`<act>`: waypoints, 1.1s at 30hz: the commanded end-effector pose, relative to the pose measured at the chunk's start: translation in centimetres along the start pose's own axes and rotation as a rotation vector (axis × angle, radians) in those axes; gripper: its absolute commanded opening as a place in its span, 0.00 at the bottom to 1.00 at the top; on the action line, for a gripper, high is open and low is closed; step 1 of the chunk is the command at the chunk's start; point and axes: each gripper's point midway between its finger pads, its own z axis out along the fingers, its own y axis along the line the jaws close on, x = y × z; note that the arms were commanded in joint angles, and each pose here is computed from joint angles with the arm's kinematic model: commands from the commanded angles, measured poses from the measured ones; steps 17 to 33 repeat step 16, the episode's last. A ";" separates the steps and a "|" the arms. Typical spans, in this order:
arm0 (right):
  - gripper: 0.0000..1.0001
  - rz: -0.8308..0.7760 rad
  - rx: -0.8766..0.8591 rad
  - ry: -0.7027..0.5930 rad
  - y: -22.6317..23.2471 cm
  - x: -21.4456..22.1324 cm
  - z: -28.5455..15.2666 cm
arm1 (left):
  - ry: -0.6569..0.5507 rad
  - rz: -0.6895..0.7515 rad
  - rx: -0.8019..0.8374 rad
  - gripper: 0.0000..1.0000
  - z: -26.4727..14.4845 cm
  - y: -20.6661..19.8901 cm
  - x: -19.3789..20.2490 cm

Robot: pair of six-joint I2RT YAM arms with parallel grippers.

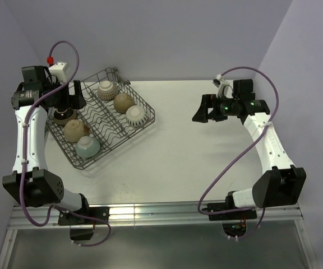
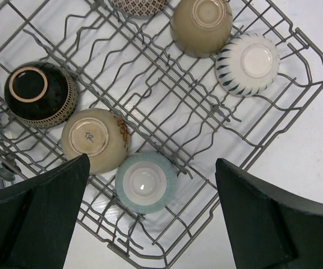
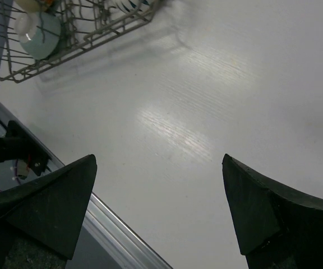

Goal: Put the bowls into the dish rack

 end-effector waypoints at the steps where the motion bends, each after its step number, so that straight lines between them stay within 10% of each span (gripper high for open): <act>1: 1.00 -0.020 0.061 0.001 -1.1 1.8 -2.0 | 0.002 -0.010 0.035 0.99 -0.4 -0.9 0.4; 33: 1.00 -0.008 0.183 -0.079 -2.5 5.1 -4.9 | -0.035 0.051 0.082 1.00 0.6 -6.7 3.2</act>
